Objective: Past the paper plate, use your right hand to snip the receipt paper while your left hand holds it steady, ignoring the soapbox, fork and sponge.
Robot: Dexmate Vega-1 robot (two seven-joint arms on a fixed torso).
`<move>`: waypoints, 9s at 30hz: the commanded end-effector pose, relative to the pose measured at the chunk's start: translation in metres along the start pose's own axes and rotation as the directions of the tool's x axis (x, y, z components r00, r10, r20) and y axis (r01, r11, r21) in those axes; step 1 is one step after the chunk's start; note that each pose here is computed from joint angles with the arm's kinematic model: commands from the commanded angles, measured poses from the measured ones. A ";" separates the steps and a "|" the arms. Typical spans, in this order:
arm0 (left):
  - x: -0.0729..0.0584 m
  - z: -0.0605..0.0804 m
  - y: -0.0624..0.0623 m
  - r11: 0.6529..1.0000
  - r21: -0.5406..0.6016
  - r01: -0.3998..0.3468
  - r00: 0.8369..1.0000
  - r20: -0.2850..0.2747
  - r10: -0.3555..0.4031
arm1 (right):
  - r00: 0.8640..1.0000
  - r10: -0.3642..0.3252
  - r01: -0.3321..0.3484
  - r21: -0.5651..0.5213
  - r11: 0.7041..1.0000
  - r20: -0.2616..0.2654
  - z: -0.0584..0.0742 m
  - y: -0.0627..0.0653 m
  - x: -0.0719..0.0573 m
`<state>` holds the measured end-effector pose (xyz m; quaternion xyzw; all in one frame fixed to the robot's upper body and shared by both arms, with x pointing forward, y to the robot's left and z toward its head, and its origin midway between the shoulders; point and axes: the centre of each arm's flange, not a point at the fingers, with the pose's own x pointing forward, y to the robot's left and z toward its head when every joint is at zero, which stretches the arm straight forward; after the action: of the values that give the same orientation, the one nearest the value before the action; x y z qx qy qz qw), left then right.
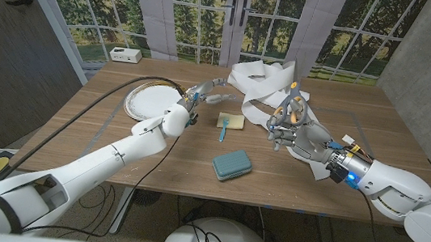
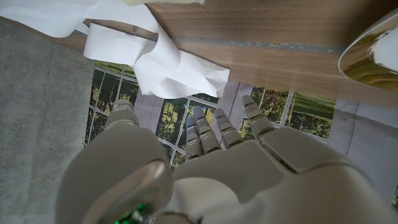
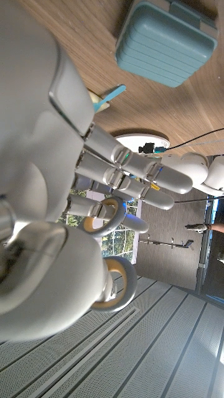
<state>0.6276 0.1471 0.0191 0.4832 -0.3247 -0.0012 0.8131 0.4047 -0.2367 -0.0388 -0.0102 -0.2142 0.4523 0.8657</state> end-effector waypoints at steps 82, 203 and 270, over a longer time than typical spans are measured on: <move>0.061 0.023 -0.054 0.981 0.119 0.156 0.987 -0.050 -0.151 | 0.998 0.059 -0.059 -0.019 0.998 0.007 0.005 0.034 -0.003; 0.129 0.069 -0.113 0.973 0.107 0.206 0.978 -0.041 -0.203 | 1.000 0.009 -0.009 -0.006 1.000 0.007 0.017 0.017 -0.018; 0.066 0.036 -0.051 0.873 -0.412 -0.263 0.949 0.051 0.310 | 0.999 0.033 -0.033 -0.006 0.999 0.017 0.019 0.020 -0.003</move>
<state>0.6941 0.0529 0.0037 0.3212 -0.4111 0.0771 0.8496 0.3758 -0.2371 -0.0258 -0.0100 -0.2306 0.4594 0.8577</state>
